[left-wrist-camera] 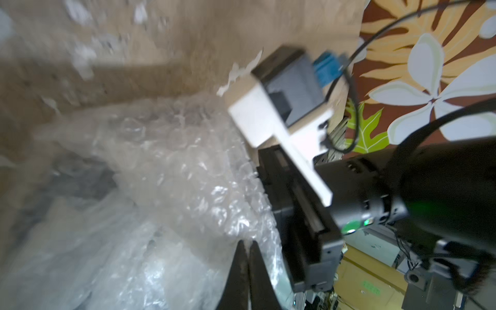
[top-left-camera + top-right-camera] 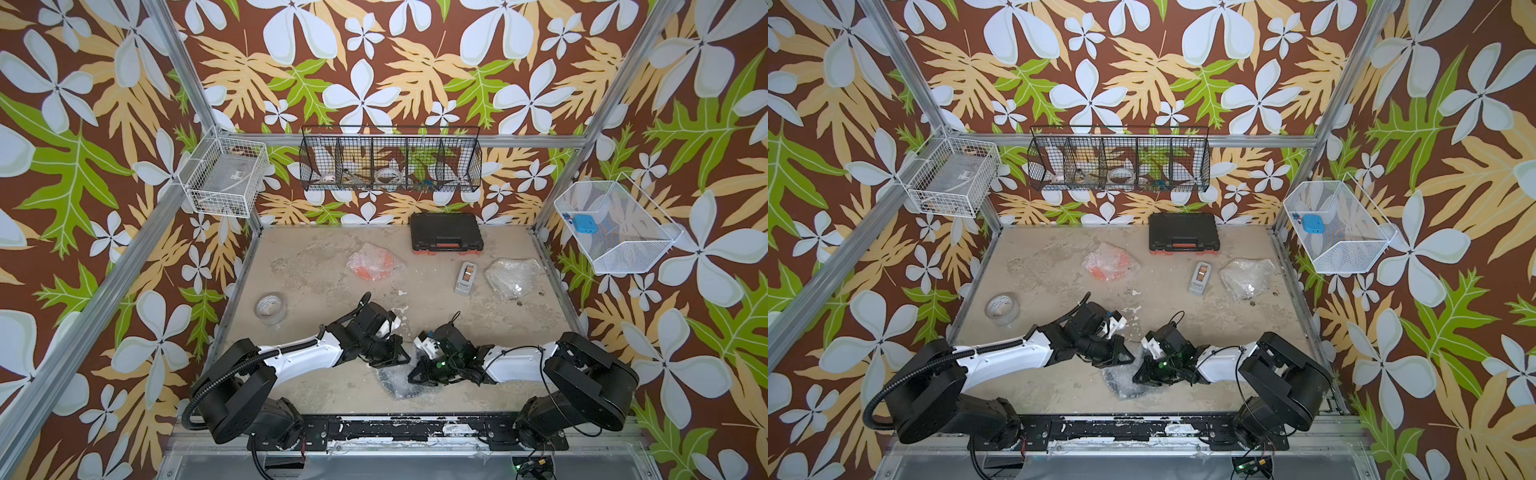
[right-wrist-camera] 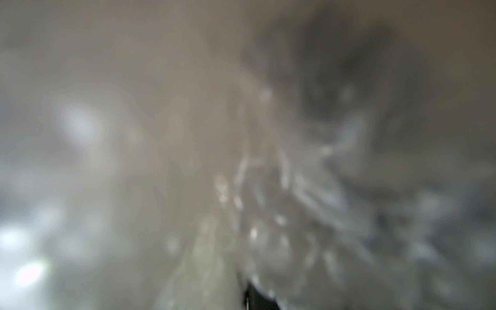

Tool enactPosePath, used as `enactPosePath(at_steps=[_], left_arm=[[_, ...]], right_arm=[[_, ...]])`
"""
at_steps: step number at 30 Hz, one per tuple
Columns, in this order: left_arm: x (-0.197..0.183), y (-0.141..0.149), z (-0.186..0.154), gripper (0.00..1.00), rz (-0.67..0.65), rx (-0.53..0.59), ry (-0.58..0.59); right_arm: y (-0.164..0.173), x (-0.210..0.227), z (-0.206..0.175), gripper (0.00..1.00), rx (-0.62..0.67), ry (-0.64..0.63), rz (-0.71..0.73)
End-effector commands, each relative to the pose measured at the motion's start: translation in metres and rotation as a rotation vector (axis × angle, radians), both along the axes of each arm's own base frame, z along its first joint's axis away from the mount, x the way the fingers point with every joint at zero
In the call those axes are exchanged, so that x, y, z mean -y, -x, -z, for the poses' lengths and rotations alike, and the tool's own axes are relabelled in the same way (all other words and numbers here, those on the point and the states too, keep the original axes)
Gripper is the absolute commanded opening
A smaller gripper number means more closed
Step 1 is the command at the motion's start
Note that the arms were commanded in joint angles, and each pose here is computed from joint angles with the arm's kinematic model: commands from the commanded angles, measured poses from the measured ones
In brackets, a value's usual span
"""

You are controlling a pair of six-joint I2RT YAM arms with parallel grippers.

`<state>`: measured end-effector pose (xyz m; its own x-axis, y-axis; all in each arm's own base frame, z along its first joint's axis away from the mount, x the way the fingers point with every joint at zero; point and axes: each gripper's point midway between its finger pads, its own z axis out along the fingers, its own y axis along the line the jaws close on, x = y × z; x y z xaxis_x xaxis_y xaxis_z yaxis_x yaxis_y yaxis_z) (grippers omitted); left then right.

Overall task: Wrap dinner plates in bubble wrap
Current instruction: Wrap the plate in the bubble wrap.

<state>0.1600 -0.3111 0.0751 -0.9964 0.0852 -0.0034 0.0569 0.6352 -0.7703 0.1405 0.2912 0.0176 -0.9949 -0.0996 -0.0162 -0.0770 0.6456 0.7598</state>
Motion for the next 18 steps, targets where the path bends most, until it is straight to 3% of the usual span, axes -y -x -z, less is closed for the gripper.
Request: enactPosePath(at_steps=[1, 5, 9, 13, 16, 18], left_arm=[[0.001, 0.027, 0.018, 0.00, 0.050, -0.107, 0.021], [-0.013, 0.048, 0.055, 0.00, 0.049, -0.189, 0.000], [-0.042, 0.059, 0.097, 0.00, 0.039, -0.211, -0.160], [-0.065, 0.066, 0.124, 0.01, 0.034, -0.218, -0.282], [-0.072, 0.070, 0.132, 0.01, 0.027, -0.226, -0.310], [-0.073, 0.071, 0.134, 0.01, 0.023, -0.231, -0.314]], right_arm=[[0.002, 0.015, 0.019, 0.00, -0.027, 0.103, 0.037], [0.001, 0.014, 0.017, 0.00, -0.023, 0.102, 0.040], [-0.004, 0.018, 0.008, 0.00, -0.001, 0.130, 0.047], [-0.018, 0.031, -0.019, 0.08, 0.093, 0.206, 0.075], [-0.020, 0.020, -0.051, 0.00, 0.119, 0.117, 0.079], [-0.019, 0.005, -0.071, 0.00, 0.129, 0.031, 0.073]])
